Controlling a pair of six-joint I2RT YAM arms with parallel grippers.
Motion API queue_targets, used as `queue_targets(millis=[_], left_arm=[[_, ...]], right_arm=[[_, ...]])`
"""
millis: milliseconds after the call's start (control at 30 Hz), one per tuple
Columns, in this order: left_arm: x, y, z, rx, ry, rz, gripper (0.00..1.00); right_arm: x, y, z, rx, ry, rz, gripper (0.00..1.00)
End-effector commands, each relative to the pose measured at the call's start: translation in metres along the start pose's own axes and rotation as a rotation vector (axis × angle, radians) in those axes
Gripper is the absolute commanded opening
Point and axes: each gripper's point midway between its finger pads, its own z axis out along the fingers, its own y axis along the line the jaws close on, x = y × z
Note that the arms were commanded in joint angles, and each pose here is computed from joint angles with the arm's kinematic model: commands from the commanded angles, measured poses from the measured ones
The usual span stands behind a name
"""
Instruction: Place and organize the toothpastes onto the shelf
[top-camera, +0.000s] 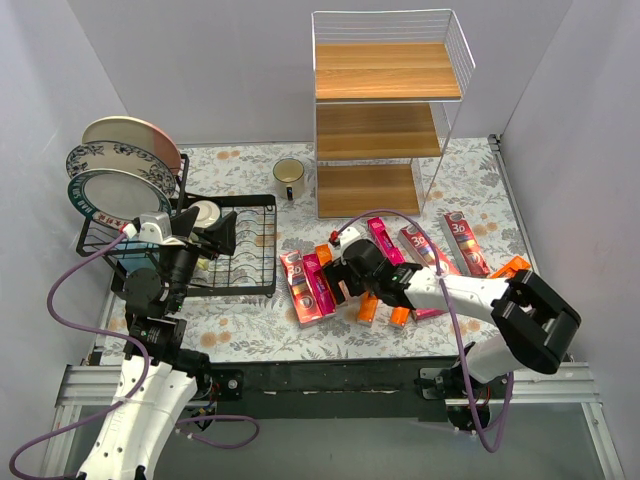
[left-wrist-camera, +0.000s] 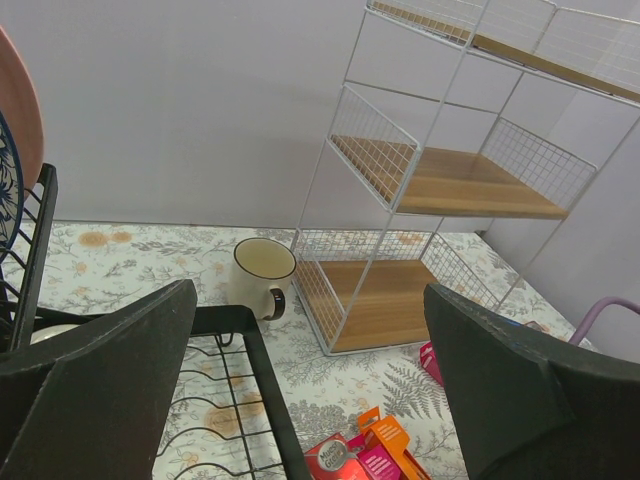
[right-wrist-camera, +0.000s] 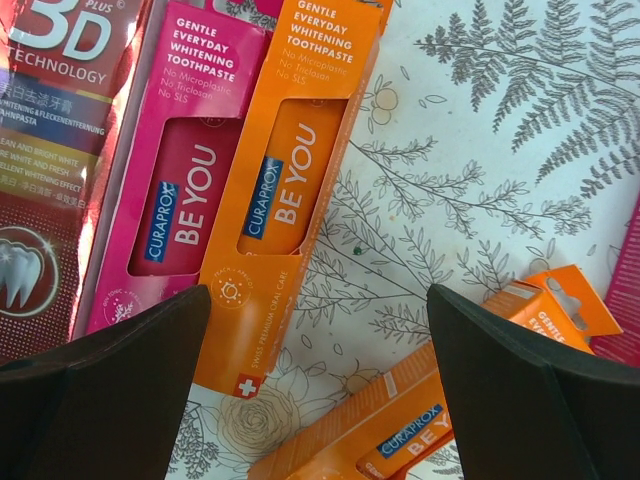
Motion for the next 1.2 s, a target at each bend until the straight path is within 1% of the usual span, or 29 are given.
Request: queue_targets(millis=[0, 167, 333, 467, 533, 633, 733, 967, 1100, 1167], left_arm=[[0.002, 0.002, 0.0, -0.005, 0.001, 0.016, 0.98], [0.003, 0.002, 0.0, -0.005, 0.005, 0.017, 0.98], [0.003, 0.002, 0.0, -0.005, 0.006, 0.017, 0.98], [0.004, 0.002, 0.0, -0.004, 0.008, 0.017, 0.98], [0.003, 0.002, 0.0, -0.004, 0.006, 0.017, 0.98], [0.003, 0.002, 0.0, -0.005, 0.006, 0.019, 0.98], [0.005, 0.003, 0.0, -0.005, 0.011, 0.018, 0.98], [0.004, 0.003, 0.0, -0.009, 0.008, 0.018, 0.98], [0.003, 0.003, 0.0, -0.009, 0.007, 0.02, 0.98], [0.003, 0.004, 0.0, -0.013, 0.004, 0.019, 0.98]], right_arm=[[-0.02, 0.014, 0.005, -0.05, -0.043, 0.018, 0.98], [-0.013, 0.017, 0.007, -0.063, -0.014, 0.011, 0.98], [-0.015, 0.018, 0.005, -0.074, -0.011, 0.012, 0.98], [-0.013, 0.015, 0.006, -0.055, -0.003, 0.006, 0.98], [-0.002, 0.012, 0.006, -0.046, 0.035, -0.002, 0.98], [0.001, 0.005, 0.005, -0.01, 0.047, -0.009, 0.98], [0.003, -0.004, 0.003, 0.034, 0.048, -0.026, 0.98], [-0.007, -0.029, -0.005, 0.151, 0.005, -0.051, 0.98], [-0.008, -0.036, -0.006, 0.168, 0.003, -0.041, 0.97], [-0.014, -0.032, -0.008, 0.147, -0.01, -0.05, 0.96]])
